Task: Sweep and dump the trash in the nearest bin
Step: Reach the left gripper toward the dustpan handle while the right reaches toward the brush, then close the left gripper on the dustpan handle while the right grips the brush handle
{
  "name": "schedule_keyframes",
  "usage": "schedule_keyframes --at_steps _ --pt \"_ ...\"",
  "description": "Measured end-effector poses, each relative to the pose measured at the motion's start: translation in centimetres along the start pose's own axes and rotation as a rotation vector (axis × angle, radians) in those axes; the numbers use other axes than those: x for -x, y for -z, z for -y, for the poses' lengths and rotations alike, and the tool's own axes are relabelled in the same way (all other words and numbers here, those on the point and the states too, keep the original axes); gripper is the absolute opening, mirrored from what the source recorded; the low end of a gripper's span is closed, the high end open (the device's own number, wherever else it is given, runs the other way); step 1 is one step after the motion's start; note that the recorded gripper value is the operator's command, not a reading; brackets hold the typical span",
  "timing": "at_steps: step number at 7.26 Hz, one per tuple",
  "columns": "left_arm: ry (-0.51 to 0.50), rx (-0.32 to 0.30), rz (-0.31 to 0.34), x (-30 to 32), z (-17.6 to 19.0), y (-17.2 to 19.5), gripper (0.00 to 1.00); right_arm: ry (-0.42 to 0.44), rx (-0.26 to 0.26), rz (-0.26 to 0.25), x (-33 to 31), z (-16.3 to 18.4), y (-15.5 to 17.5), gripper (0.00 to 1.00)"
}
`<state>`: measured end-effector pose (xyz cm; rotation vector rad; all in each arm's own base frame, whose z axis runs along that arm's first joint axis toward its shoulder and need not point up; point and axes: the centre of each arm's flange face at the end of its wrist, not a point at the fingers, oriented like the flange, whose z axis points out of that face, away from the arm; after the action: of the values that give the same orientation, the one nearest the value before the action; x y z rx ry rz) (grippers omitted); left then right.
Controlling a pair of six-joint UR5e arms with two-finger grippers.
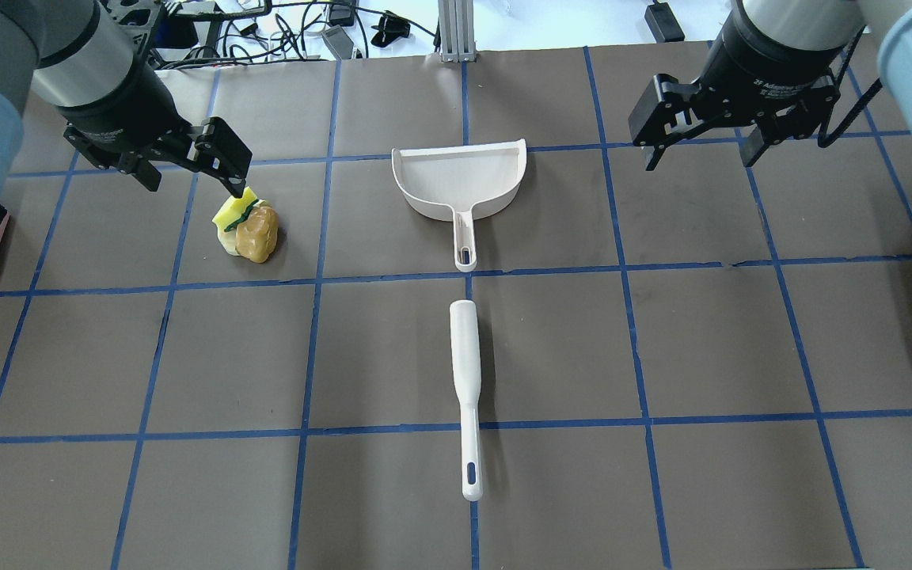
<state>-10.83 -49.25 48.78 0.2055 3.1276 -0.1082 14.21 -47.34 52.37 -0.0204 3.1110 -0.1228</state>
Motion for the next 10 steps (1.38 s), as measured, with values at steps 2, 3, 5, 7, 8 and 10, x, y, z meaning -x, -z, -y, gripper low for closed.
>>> schedule_keyframes --at_steps 2,3,5,7,8,10 --pt "0.01 0.038 -0.008 0.1 -0.3 -0.6 1.0 0.0 0.001 0.0 0.0 0.0 0.0 1.0" --pt "0.026 0.051 -0.009 0.2 0.0 -1.0 1.0 0.001 0.005 0.0 0.0 0.0 -0.1 1.0" --pt "0.065 0.026 -0.001 0.3 2.2 -2.6 1.0 0.012 0.06 0.0 0.1 -0.6 -0.8 1.0" --pt "0.083 0.014 -0.01 -1.1 4.8 -4.3 1.0 0.033 0.16 0.002 1.7 -2.8 -2.2 0.98" --pt "0.096 0.021 -0.015 -2.8 6.2 -5.4 1.0 0.043 0.218 -0.003 3.5 -4.9 -3.3 0.88" --pt "0.092 0.019 -0.022 -6.4 9.4 -7.6 0.97 0.047 0.311 -0.034 8.0 -10.0 -7.3 0.91"
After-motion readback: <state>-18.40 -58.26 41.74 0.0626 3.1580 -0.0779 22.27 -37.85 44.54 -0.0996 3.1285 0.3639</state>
